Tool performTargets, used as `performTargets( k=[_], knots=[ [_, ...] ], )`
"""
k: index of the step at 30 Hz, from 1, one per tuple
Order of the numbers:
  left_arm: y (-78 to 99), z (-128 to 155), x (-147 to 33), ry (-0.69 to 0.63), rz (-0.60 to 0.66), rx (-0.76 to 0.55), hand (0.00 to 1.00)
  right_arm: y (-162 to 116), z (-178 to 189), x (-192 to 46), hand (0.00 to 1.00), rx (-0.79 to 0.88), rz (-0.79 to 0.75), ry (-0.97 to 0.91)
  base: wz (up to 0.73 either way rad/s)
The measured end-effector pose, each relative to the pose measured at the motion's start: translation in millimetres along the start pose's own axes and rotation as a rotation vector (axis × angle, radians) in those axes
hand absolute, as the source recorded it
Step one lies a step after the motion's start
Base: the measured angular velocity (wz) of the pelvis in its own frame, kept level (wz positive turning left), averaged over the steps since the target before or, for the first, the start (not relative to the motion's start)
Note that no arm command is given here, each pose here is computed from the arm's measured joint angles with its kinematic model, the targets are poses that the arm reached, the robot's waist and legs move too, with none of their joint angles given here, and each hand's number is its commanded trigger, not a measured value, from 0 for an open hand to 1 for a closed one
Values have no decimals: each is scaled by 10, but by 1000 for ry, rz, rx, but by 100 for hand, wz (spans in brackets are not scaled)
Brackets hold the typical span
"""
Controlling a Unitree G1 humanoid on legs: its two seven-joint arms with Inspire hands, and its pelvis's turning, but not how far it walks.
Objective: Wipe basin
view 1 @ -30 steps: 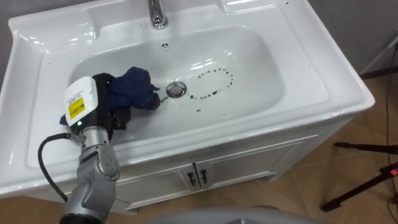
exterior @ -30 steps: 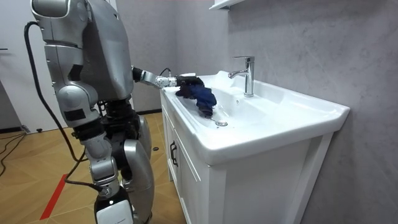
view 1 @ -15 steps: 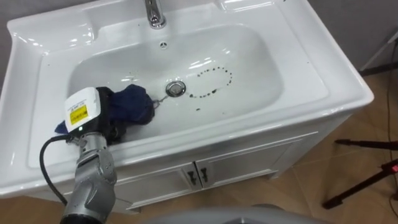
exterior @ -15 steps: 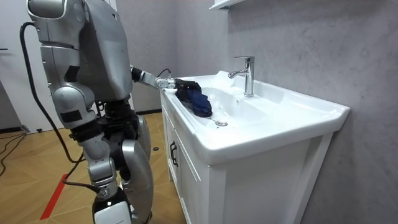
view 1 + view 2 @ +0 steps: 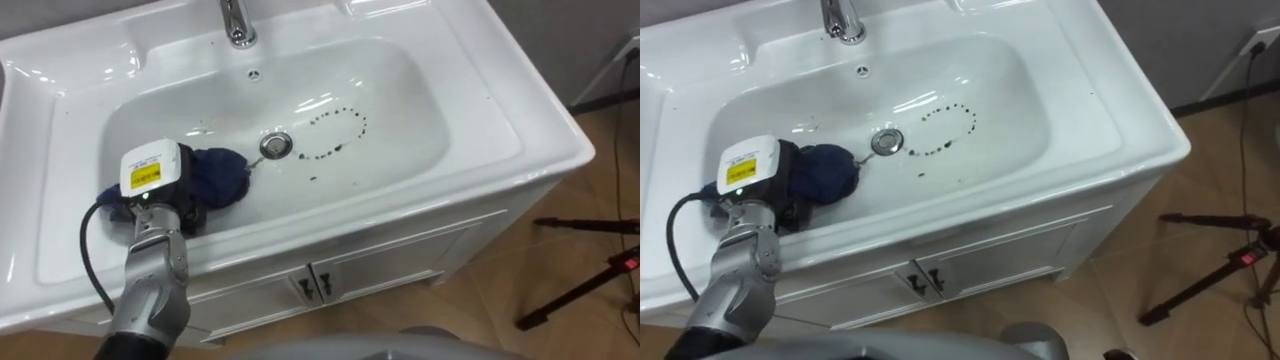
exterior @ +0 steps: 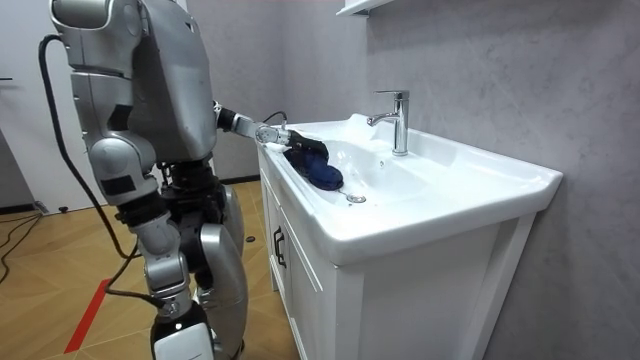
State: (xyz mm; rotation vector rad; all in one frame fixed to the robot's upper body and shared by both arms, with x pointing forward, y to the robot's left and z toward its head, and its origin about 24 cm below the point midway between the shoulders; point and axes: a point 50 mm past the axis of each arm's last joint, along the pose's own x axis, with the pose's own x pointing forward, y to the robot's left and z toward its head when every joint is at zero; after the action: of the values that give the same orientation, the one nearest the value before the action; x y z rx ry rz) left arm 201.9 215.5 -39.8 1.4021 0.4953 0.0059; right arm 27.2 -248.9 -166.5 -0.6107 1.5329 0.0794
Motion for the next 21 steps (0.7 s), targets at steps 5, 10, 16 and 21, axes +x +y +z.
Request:
performTargets(
  k=[5, 10, 16, 21],
  knots=[
    [23, 30, 29, -4, -25, 30, 100, -3, 5, 0, 0, 0, -1, -1, 0],
    [-4, 108, 22, -23, -44, 55, 100, -9, 8, 0, 0, 1, -4, 4, 0],
    [-31, 139, 50, -27, -64, 64, 100, -19, 47, -2, 0, -1, -15, -10, 1],
    [-55, 147, 62, -25, -84, 62, 100, -18, 36, -5, 0, 0, -27, -11, -6]
  ],
)
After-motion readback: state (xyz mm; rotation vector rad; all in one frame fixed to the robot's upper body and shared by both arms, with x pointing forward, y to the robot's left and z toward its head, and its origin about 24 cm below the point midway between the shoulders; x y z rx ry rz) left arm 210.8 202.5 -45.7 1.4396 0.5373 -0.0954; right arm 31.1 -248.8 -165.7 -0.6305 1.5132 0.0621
